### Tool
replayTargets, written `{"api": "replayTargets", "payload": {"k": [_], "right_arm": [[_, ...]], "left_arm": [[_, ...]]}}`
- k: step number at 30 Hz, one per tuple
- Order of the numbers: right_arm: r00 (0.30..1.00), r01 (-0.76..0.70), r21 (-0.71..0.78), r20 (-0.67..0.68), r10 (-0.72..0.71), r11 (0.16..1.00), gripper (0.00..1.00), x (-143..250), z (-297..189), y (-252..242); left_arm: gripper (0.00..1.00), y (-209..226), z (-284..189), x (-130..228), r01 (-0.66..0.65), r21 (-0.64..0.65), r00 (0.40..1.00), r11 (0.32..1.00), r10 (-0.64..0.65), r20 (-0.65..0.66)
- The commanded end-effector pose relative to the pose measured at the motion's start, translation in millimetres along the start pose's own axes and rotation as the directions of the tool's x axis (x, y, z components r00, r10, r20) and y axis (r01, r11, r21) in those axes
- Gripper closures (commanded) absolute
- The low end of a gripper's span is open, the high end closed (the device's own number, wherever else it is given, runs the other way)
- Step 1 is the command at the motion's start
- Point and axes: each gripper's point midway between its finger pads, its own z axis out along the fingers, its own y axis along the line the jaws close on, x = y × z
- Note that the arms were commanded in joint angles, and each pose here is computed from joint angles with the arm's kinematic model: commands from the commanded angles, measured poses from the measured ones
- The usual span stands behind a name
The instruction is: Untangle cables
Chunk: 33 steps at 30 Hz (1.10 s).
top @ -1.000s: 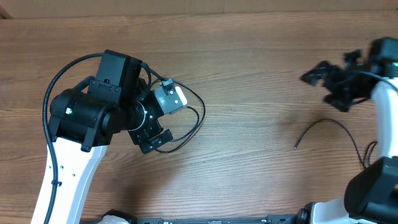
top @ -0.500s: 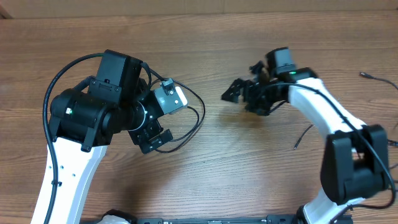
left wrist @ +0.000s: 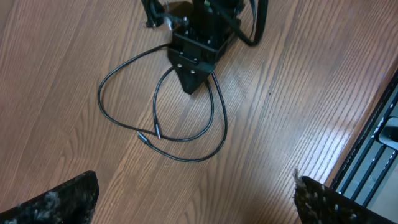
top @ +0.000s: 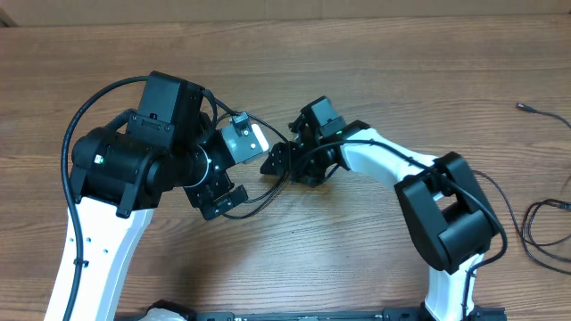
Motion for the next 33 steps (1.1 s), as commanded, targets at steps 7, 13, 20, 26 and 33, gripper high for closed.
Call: {"api": "replayTargets", "payload": {"k": [7,13,20,26,33], "right_arm": [[0.998,-0.038,-0.012,0.043,0.038,0.999,0.96,-12.9,-34.2,13.5],[0.934,0.028,0.051,0.355,-0.044,0.998,0.96,-60.5,-176.3,45.9],[0.532,0.066,0.026,0.845,-0.057,0.997,0.96,-91.3,-443.4,72.1],[0.178,-0.036,0.071,0.982,-0.063,0.997,0.96,-67.8,-588.3,23.9],[0.086,-0.318,0.124,0.991,-0.102,0.94,0.96,-50.3,-637.0,-75.4]], "left_arm": [[0.0,1.2,-6.1,-4.4,0.004,-0.014,1.0,1.0,-0.003,0.019],[0.0,1.2,-6.1,-4.4,0.004,-0.014,1.0,1.0,-0.003,0.019],[0.01,1.2,-6.1,-4.4,0.004,-0.014,1.0,1.0,-0.003,0.019],[0.01,1.2,-6.1,-4.4,0.004,-0.014,1.0,1.0,-0.003,0.019],[0.0,1.2,-6.1,-4.4,0.004,-0.014,1.0,1.0,-0.003,0.019]]}}
